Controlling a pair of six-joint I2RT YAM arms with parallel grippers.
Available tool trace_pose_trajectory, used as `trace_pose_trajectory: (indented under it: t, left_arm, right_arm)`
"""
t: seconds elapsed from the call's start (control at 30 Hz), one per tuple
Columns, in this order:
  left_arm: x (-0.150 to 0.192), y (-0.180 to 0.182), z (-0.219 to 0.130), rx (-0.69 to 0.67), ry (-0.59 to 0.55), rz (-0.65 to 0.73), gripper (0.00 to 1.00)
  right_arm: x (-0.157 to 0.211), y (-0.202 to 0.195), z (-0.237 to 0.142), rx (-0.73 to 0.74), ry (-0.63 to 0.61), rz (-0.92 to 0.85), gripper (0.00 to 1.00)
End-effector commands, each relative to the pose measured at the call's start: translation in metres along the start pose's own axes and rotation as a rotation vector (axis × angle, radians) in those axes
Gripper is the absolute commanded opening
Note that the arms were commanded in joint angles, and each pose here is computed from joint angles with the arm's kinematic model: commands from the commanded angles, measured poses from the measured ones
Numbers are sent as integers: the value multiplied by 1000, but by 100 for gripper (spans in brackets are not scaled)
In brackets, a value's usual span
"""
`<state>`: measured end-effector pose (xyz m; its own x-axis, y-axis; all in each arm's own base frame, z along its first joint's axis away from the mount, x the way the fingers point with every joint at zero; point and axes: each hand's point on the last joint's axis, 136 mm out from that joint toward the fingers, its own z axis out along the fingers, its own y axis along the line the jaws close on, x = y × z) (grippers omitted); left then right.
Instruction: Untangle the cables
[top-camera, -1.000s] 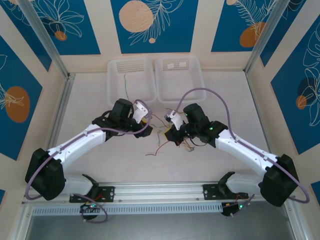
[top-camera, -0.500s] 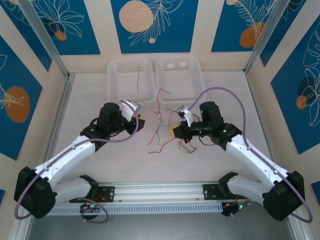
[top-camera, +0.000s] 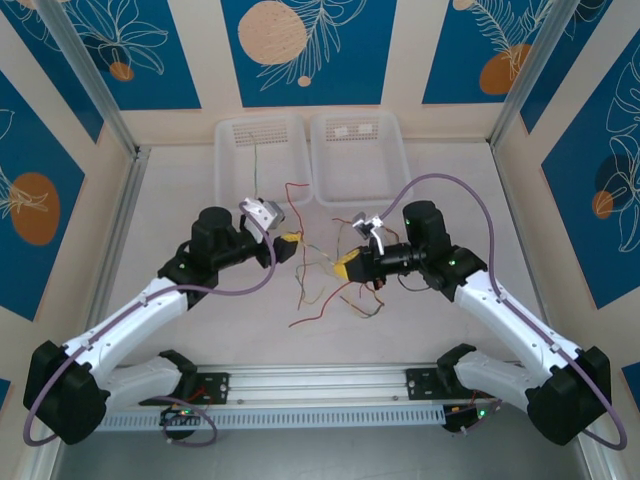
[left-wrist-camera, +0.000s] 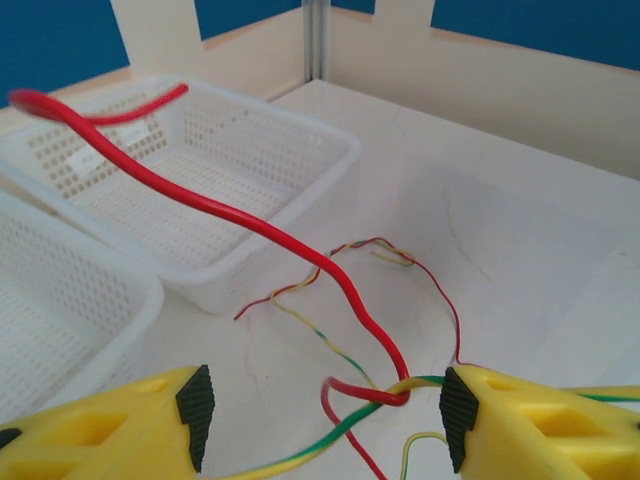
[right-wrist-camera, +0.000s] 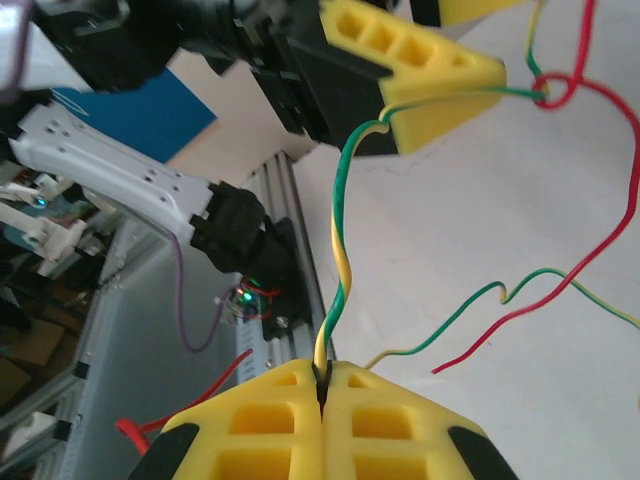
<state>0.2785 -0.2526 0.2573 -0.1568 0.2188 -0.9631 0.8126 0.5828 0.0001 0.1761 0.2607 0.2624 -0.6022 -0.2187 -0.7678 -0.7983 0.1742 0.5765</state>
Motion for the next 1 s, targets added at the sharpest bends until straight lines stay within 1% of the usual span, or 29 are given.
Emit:
trace_pose_trajectory:
  t: [0.0, 0.03, 0.1, 0.2, 0.23, 0.3, 0.33, 0.37, 0.43, 0.5, 0.53, 0.57, 0.63, 0.67, 0.7, 0.73, 0.87, 0.97]
  left_arm:
    - [-9, -18, -2, 73, -54, 56, 67]
    - [-9, -19, -2, 76, -54, 60, 69]
    - [-9, -21, -1, 84, -55, 68, 70]
    - [-11, -24, 0, 92, -65, 86, 79]
    - [-13, -23, 0, 87, -67, 84, 79]
    - [-13, -20, -1, 62, -78, 78, 73]
    - [-12, -15, -3, 27, -91, 72, 66]
    - [-11, -12, -5, 7, -101, 75, 64]
    - [-9, -9, -9, -25, -114, 75, 50]
    - [-7, -8, -10, -25, -106, 74, 38]
    - [-5, -9, -10, -23, -99, 69, 38]
    - [-4, -9, -9, -21, -95, 69, 40]
    - [-1, -6, -9, -38, -87, 66, 49]
    - [0, -5, -9, -46, -86, 66, 55]
    - [-1, -4, -10, -56, -91, 64, 70]
    - [-1, -3, -10, -59, -91, 61, 77]
    - [1, -5, -6, -39, -81, 54, 78]
    - [3, -3, -3, -49, -80, 43, 78]
  right_arm:
    - [-29, 28, -12, -87, -61, -14, 0]
    - [-33, 31, -13, -94, -66, -8, 0]
    - [-37, 37, -14, -127, -65, -1, 0]
    - [-43, 41, -14, -152, -71, 11, 0]
    - [-45, 40, -14, -144, -74, 14, 0]
    - [-45, 38, -15, -126, -80, 13, 0]
    - [-44, 38, -16, -122, -84, 12, 0]
    - [-45, 38, -17, -119, -89, 11, 0]
    - [-45, 38, -20, -109, -96, 10, 0]
    - [-43, 37, -22, -106, -95, 10, 0]
    - [-43, 35, -23, -104, -94, 13, 0]
    - [-42, 34, -23, -101, -93, 17, 0]
    - [-41, 31, -25, -99, -95, 26, 0]
    - [-42, 32, -26, -98, -99, 22, 0]
    - [-42, 33, -27, -97, -106, 18, 0]
    - [-43, 33, -28, -98, -112, 16, 0]
    - [-44, 36, -31, -106, -116, 8, 0]
    - [-42, 36, -30, -112, -110, 9, 0]
